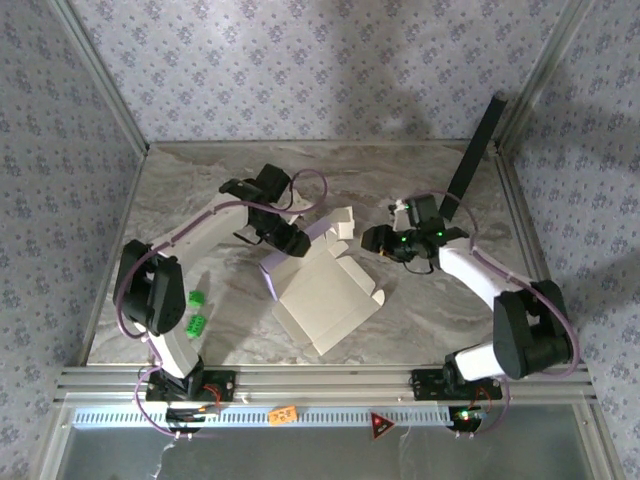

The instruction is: Fold the paper box

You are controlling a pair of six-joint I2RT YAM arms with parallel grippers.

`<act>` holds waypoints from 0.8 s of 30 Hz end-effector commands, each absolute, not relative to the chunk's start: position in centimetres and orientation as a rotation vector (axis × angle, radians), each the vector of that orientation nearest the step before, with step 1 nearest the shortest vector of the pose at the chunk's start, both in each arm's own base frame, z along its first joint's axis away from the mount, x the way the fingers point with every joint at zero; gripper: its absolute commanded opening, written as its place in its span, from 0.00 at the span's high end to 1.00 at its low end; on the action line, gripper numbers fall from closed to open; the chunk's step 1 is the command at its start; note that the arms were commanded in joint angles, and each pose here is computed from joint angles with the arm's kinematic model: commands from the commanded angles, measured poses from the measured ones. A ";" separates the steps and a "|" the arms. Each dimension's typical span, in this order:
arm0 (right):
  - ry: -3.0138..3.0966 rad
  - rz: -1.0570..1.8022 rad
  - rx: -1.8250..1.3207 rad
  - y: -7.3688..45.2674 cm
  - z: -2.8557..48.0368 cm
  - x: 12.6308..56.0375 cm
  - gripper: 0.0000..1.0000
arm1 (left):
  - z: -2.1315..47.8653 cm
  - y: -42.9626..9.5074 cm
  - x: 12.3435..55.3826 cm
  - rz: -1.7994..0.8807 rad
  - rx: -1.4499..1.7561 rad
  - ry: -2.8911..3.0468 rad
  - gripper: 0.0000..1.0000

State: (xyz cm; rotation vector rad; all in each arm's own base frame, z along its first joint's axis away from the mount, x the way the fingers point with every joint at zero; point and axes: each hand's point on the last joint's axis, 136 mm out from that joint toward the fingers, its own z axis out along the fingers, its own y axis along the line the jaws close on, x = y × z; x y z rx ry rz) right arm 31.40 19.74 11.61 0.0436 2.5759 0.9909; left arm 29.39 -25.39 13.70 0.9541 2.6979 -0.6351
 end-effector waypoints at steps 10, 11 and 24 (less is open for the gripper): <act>2.478 1.031 -0.090 24.4 9.3 35.9 0.52 | 14.8 -25.2 29.1 -0.710 0.875 2.682 0.52; 2.476 1.032 -0.085 24.5 8.8 36.2 0.52 | 14.8 -25.1 29.1 -0.714 0.869 2.680 0.53; 2.474 1.036 -0.031 25.0 5.5 38.3 0.52 | 15.2 -25.1 29.2 -0.731 0.862 2.671 0.53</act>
